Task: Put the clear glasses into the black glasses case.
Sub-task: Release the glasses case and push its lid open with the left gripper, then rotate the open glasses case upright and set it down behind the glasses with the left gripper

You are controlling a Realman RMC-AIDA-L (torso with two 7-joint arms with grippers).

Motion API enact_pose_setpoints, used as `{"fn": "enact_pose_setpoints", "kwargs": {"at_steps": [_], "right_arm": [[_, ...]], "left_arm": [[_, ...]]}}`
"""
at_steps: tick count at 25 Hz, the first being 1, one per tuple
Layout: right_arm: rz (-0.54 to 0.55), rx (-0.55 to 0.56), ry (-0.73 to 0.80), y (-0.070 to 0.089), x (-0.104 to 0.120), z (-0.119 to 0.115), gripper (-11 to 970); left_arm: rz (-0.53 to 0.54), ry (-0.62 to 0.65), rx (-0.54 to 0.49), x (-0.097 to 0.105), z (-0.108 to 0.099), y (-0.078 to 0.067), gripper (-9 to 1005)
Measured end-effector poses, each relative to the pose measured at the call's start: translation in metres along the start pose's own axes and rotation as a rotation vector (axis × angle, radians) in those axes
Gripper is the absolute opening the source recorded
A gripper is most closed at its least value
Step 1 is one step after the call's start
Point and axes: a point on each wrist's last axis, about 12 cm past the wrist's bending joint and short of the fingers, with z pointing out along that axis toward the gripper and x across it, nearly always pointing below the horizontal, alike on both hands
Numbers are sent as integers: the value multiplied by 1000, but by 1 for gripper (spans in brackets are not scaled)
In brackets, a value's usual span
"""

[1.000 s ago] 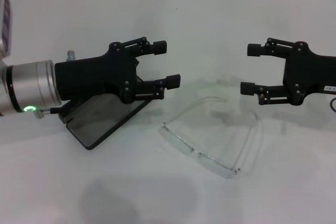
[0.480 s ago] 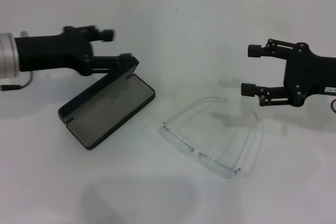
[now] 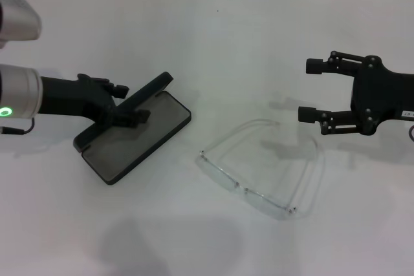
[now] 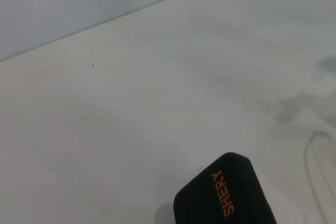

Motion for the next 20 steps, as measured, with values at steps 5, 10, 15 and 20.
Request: {"fn": "enact_pose_setpoints", "kwargs": {"at_steps": [5,10,15,20], "right_arm": [[2,1,1,1,1,-1,854],[-3,8,1,2,3,-3,854],[-11,10,-1,3,4,-3,854],[-9,5,-5,4,4,-2,854]], "left_arm": [[20,1,1,-6,3,-1,701],[50,-7,-9,-17,3,1,594],[89,-6,-19,-31,4,5,468],[218,-5,-30,-58,13,5,260]]}}
